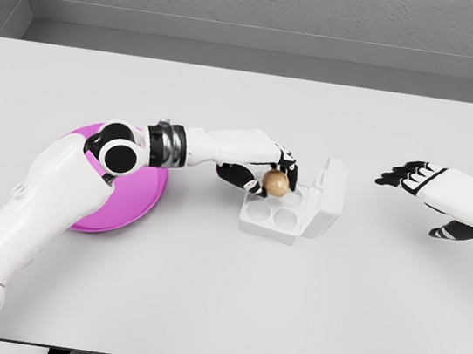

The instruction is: Pack egg into the box and close the box lid

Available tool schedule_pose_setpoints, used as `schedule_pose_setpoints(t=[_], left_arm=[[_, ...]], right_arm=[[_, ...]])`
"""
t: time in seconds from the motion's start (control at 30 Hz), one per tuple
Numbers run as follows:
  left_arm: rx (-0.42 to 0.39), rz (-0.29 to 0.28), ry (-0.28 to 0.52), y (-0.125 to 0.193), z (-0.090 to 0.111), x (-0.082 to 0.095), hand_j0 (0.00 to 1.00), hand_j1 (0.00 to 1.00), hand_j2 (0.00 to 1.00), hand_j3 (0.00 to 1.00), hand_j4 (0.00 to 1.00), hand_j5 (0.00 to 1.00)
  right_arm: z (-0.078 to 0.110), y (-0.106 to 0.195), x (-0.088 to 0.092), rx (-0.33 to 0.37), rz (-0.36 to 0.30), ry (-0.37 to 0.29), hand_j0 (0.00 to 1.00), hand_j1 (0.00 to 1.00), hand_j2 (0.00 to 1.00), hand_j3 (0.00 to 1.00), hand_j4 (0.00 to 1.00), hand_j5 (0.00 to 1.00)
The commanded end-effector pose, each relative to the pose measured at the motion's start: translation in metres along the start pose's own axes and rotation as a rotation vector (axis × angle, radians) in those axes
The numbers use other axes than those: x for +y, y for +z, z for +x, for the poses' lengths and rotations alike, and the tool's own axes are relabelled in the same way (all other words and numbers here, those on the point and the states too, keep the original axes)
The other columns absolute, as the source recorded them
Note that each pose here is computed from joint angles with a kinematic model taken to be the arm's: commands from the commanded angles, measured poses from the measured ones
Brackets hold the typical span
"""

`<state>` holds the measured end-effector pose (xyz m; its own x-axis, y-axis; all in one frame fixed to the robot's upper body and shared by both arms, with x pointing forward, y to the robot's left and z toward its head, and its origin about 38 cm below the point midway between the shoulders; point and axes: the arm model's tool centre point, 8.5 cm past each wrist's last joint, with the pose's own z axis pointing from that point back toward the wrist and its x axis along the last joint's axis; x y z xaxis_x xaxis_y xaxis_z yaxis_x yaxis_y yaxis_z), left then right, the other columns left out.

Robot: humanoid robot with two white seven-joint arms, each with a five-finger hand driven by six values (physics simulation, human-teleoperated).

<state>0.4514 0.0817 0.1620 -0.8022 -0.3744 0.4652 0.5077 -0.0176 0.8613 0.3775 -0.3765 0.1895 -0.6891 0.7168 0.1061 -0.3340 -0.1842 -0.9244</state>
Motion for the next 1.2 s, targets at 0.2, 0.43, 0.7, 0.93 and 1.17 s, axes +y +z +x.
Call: schedule_pose_setpoints(t=[0.2,0.43,0.7,0.93,1.17], left_arm=[[0.002,0.009,0.011,0.003,-0.001,0.0,0.63,0.63,0.63,0.63,0.63,0.63],[0.004,0.009,0.01,0.004,-0.001,0.0,0.67,0.67,0.67,0.67,0.67,0.67],[0.003,0.01,0.011,0.004,-0.001,0.0,0.69,0.69,0.69,0.69,0.69,0.69],[0.002,0.011,0.012,0.004,0.0,0.0,0.74,0.74,0.74,0.74,0.74,0.74],[0.101,0.083,-0.005,0.059,-0.027,0.021,1.0,1.0,1.0,1.0,1.0,1.0]], right_arm=[[0.0,0.0,-0.001,-0.001,-0.004,-0.003,1.0,1.0,1.0,1.0,1.0,1.0],[0.0,0.0,-0.001,0.0,-0.003,-0.004,1.0,1.0,1.0,1.0,1.0,1.0],[0.0,0.0,-0.001,-0.001,-0.004,-0.003,1.0,1.0,1.0,1.0,1.0,1.0],[0.0,0.0,-0.001,-0.001,-0.005,-0.004,1.0,1.0,1.0,1.0,1.0,1.0],[0.002,-0.002,0.002,-0.007,0.002,-0.009,1.0,1.0,1.0,1.0,1.0,1.0]])
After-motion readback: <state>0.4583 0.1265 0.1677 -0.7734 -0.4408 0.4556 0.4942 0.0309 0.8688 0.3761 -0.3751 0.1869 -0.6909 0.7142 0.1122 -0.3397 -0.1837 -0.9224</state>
